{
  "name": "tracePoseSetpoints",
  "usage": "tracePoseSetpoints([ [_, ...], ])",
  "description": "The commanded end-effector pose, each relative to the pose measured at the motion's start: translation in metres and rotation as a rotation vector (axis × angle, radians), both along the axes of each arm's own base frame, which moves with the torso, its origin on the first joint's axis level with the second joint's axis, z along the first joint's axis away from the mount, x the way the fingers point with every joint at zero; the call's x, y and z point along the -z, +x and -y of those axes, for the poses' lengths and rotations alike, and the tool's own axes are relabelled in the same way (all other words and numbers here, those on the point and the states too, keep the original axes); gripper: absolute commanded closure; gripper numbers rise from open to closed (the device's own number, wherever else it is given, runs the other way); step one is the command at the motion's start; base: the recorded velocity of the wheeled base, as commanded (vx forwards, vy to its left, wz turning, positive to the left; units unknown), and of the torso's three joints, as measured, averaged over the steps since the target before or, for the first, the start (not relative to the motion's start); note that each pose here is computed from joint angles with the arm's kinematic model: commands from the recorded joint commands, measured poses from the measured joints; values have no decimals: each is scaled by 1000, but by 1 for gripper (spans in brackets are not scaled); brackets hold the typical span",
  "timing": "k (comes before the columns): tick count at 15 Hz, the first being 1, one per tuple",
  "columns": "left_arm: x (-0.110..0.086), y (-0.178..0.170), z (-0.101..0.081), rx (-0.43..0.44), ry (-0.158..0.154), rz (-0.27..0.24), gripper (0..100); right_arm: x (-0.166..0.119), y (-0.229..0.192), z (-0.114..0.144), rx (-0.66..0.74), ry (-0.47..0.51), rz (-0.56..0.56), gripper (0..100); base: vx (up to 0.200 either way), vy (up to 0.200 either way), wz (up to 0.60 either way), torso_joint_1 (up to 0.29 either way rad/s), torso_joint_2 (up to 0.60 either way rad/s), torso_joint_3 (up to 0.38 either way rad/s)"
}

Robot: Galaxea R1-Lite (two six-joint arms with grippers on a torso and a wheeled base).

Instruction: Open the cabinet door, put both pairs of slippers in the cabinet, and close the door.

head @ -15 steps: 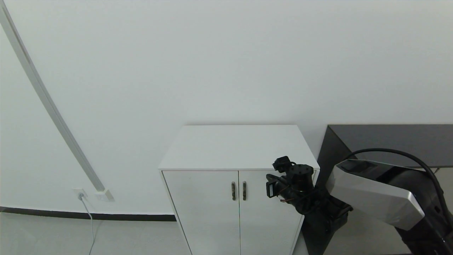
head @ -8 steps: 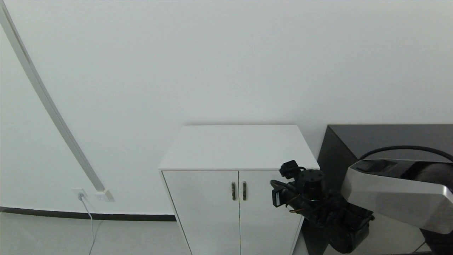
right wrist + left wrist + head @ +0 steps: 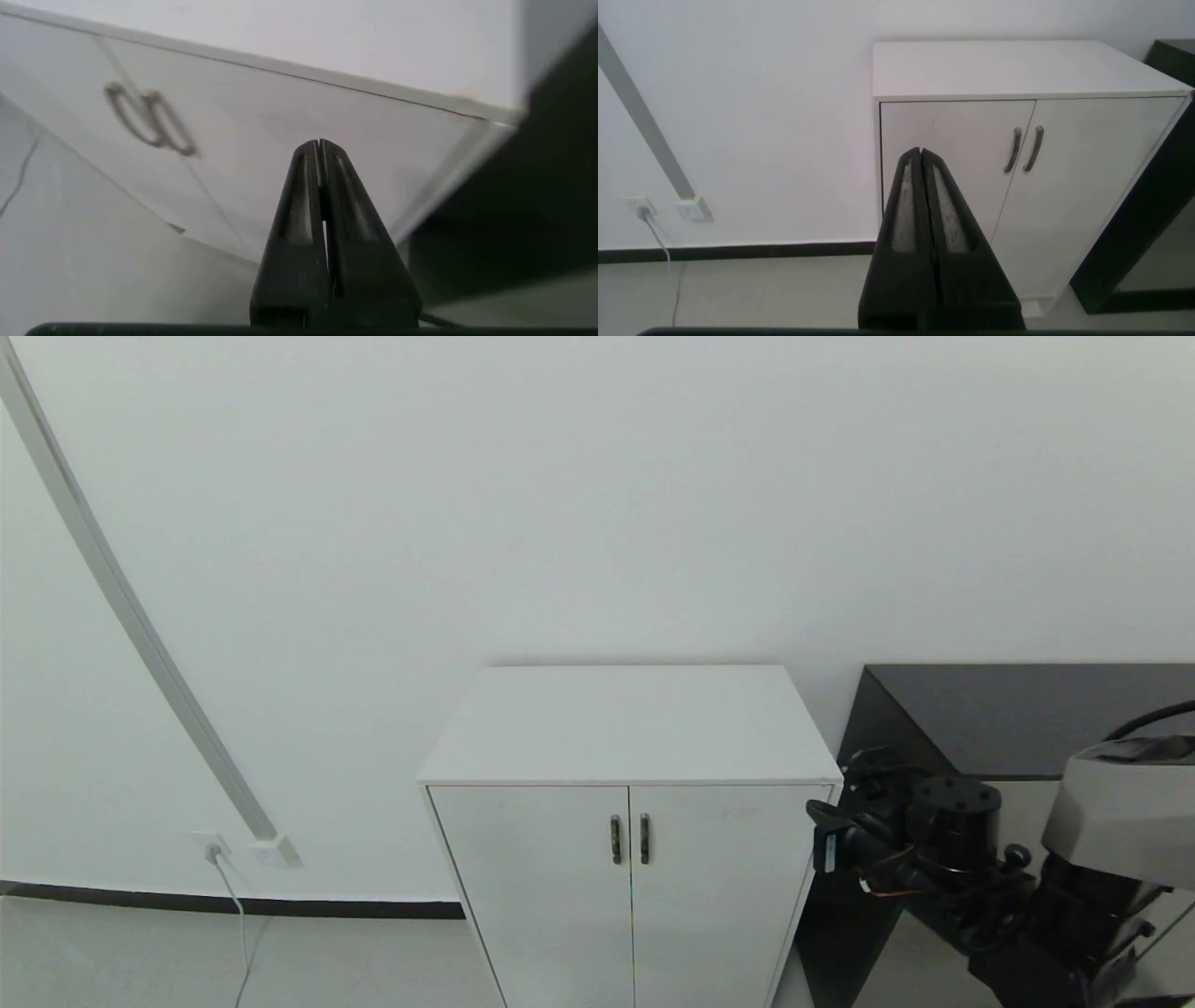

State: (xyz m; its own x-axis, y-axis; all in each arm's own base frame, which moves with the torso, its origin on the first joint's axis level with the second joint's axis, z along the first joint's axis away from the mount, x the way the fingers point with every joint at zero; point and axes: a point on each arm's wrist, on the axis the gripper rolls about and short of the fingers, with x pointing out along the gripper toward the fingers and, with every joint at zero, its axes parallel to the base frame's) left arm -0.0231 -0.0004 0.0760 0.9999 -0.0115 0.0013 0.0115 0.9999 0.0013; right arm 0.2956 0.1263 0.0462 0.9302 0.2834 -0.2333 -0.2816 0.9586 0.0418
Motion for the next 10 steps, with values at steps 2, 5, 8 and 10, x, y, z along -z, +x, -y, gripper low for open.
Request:
tracePoseSetpoints([
  [2,0,0,0,-1,0,-1,100,-21,-19,45,116,9,22,100,0,0,0,0,0,0],
  [5,0,0,0,-1,0,-1,100,-23,-54,82,219,8,-10,100,0,0,0,0,0,0],
  [8,0,0,0,-1,2,-3,100,-24,-89,100,262,1,-45,100,0,0,0,0,0,0],
  [10,0,0,0,-1,2,-1,100,-36,-95,105,286,15,11,100,0,0,0,0,0,0],
])
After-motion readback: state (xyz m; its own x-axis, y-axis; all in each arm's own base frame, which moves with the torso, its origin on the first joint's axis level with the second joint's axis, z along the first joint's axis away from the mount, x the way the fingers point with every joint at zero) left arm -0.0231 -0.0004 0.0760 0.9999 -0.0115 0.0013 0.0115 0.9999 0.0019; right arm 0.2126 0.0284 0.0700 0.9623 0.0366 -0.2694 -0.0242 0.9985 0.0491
